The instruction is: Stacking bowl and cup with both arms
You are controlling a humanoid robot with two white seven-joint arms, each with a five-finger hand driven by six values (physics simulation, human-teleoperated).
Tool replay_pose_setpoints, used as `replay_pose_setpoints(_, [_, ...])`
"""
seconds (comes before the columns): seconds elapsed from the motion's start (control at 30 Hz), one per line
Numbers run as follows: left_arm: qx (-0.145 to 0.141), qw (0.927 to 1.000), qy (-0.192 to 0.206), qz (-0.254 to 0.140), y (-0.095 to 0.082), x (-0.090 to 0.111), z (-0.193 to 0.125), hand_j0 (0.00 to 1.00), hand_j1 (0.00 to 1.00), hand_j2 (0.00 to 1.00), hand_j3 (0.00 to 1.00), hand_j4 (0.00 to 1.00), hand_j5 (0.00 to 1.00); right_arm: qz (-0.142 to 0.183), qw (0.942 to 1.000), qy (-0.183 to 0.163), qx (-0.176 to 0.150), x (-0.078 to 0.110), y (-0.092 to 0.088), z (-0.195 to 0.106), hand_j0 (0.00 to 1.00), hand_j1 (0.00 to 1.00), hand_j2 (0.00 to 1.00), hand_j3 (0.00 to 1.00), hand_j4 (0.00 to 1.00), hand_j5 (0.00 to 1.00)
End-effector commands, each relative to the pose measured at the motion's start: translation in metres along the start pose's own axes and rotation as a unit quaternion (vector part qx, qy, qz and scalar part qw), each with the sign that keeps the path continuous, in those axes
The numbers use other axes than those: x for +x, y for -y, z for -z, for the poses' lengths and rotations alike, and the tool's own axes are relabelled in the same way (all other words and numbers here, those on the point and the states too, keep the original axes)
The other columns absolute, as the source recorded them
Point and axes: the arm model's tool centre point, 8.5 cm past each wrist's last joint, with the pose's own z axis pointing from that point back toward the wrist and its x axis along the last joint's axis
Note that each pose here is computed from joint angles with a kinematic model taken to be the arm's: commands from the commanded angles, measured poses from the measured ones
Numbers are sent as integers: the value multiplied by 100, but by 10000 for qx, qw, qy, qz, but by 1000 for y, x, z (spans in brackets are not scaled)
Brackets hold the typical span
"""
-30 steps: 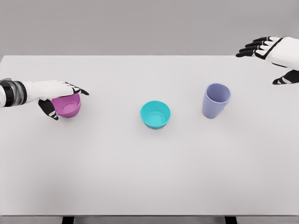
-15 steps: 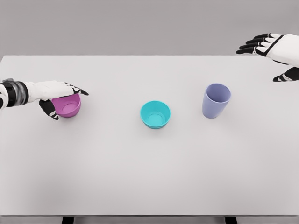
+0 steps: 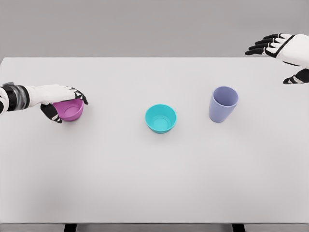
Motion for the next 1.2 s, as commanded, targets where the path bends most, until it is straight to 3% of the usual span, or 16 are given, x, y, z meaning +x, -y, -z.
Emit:
replay_pose_setpoints(0.0, [9, 10000, -1, -7, 0, 0, 0, 74, 74, 74, 74, 74, 74, 24, 10000, -3, -17, 0, 1, 0, 100, 100, 100, 100, 100, 100])
replay_pose_setpoints(0.13, [55, 10000, 6, 9, -5, 0, -2, 68, 68, 68, 68, 68, 68, 20, 10000, -8, -12, 0, 1, -1, 100, 100, 100, 100, 100, 100])
replay_pose_setpoints(0.37, [111, 9999, 84, 84, -9, 7, -2, 67, 67, 67, 67, 67, 67, 20, 10000, -8, -12, 0, 1, -1, 100, 100, 100, 100, 100, 100])
replay_pose_setpoints(0.47, [228, 9992, 145, 308, -21, 18, -5, 66, 66, 66, 66, 66, 66, 22, 10000, -12, -3, 0, 0, -1, 100, 100, 100, 100, 100, 100])
replay_pose_setpoints(1.0, [497, 9944, 580, 731, -43, 57, -3, 64, 64, 64, 64, 64, 64, -20, 10000, -73, 52, -3, 2, -6, 100, 100, 100, 100, 100, 100])
replay_pose_setpoints(1.17, [599, 9915, 708, 912, -51, 71, 1, 64, 64, 64, 64, 64, 64, -177, 9990, -313, 261, -11, 9, -27, 100, 100, 100, 100, 100, 100])
